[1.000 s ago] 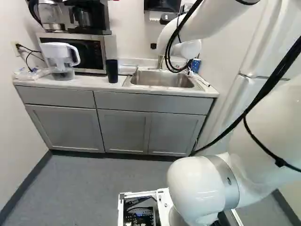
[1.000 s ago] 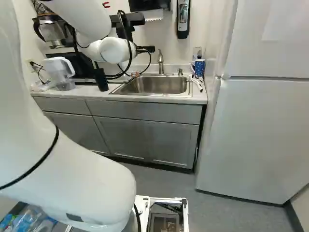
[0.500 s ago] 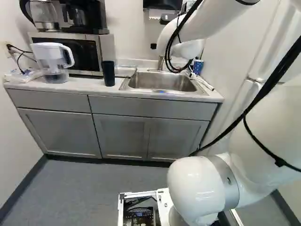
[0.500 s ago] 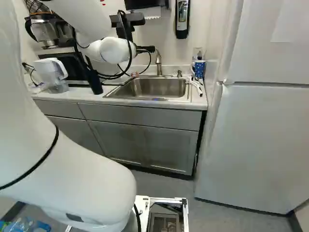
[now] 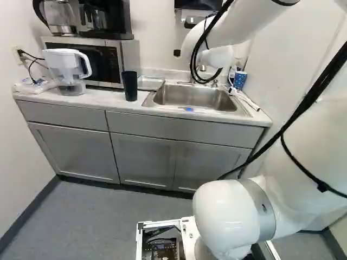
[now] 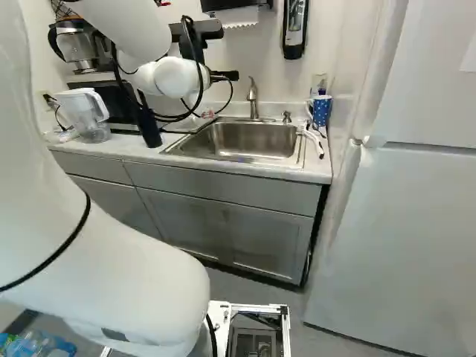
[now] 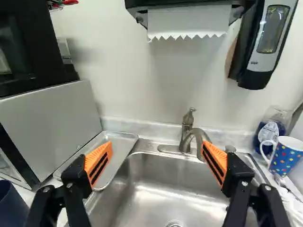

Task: Rinse the cup and place it in the tray

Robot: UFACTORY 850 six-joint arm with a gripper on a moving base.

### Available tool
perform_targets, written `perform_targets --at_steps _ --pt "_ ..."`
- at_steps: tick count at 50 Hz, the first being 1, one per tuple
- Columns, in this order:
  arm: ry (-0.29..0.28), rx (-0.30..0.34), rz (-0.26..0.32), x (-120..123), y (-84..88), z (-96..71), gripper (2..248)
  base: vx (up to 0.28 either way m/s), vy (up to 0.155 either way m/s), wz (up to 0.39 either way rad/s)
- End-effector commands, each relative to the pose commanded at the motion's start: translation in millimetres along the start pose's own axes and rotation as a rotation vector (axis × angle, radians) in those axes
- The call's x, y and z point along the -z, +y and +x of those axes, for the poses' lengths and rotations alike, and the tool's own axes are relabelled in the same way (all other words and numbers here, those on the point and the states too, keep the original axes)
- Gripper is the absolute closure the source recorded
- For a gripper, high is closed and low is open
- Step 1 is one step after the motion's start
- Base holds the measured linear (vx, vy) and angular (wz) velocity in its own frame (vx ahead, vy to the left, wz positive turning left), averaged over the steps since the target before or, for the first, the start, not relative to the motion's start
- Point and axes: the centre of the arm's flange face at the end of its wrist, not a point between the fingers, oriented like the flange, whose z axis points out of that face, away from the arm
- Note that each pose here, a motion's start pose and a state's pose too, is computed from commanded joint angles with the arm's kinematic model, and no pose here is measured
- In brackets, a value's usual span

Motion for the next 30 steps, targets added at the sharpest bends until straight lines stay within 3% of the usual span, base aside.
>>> perform_targets --at_steps 12,30 --pt "0.000 0.000 0.000 0.0 0.0 0.0 3 0.092 -0.037 0.146" --pt "0.000 0.000 0.000 0.0 0.0 0.0 3 0.061 -0.045 0.011"
